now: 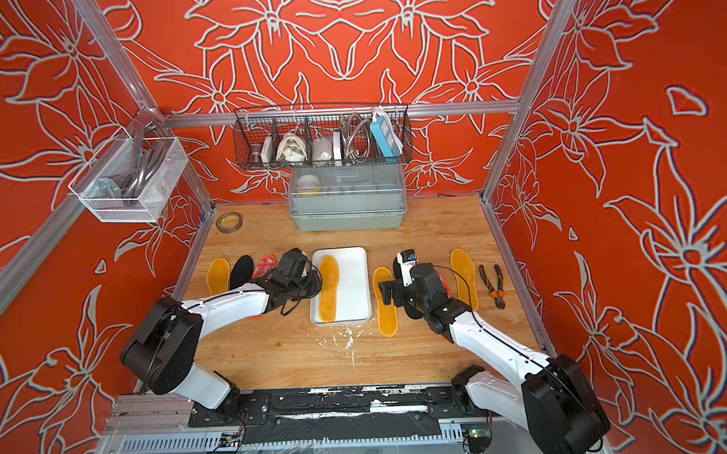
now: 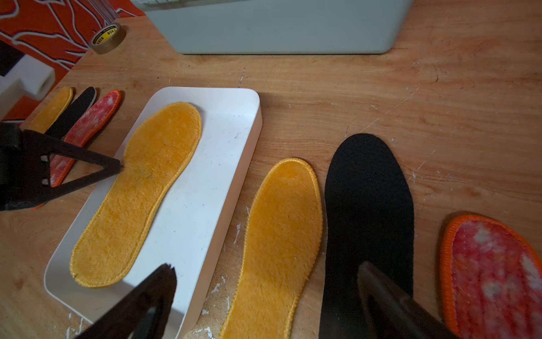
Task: Put the insoles into the storage box
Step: Place the insole in the storage box.
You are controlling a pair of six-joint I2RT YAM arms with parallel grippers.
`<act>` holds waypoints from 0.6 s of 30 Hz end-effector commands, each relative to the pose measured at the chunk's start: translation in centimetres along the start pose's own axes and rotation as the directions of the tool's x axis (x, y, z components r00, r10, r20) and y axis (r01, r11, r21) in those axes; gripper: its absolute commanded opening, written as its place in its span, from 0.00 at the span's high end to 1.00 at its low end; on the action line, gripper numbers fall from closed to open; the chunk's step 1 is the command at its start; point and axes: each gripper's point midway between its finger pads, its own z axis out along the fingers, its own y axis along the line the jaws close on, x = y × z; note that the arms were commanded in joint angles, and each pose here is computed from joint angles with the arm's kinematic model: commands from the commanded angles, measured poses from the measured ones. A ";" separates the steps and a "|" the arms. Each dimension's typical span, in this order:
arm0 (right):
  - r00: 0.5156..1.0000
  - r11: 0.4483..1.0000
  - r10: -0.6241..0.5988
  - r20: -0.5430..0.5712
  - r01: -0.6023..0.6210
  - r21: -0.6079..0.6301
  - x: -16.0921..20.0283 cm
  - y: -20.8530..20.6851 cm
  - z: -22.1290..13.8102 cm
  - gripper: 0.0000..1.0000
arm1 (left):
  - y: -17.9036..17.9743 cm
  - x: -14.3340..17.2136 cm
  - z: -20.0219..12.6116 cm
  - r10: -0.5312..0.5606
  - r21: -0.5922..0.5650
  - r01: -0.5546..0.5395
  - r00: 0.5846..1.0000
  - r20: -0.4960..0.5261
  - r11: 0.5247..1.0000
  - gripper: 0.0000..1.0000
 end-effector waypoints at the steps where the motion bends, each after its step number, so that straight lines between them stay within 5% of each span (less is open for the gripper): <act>1: 1.000 1.000 0.001 -0.004 -0.001 0.022 0.5 -0.5 0.2 0.00 | -0.4 -0.4 0.1 0.014 -0.005 -0.014 1.000 0.008 1.000 0.87; 10: 1.000 0.999 0.003 -0.013 -0.003 0.035 0.5 -0.8 0.3 0.00 | -1.6 -1.6 -2.0 0.083 -0.019 -0.082 0.995 0.053 0.996 0.69; 18: 0.982 0.991 0.122 -0.142 -0.112 0.075 1.1 -0.6 -1.0 0.06 | -4.1 -1.0 -7.3 0.351 0.080 -0.365 0.925 0.145 0.928 0.44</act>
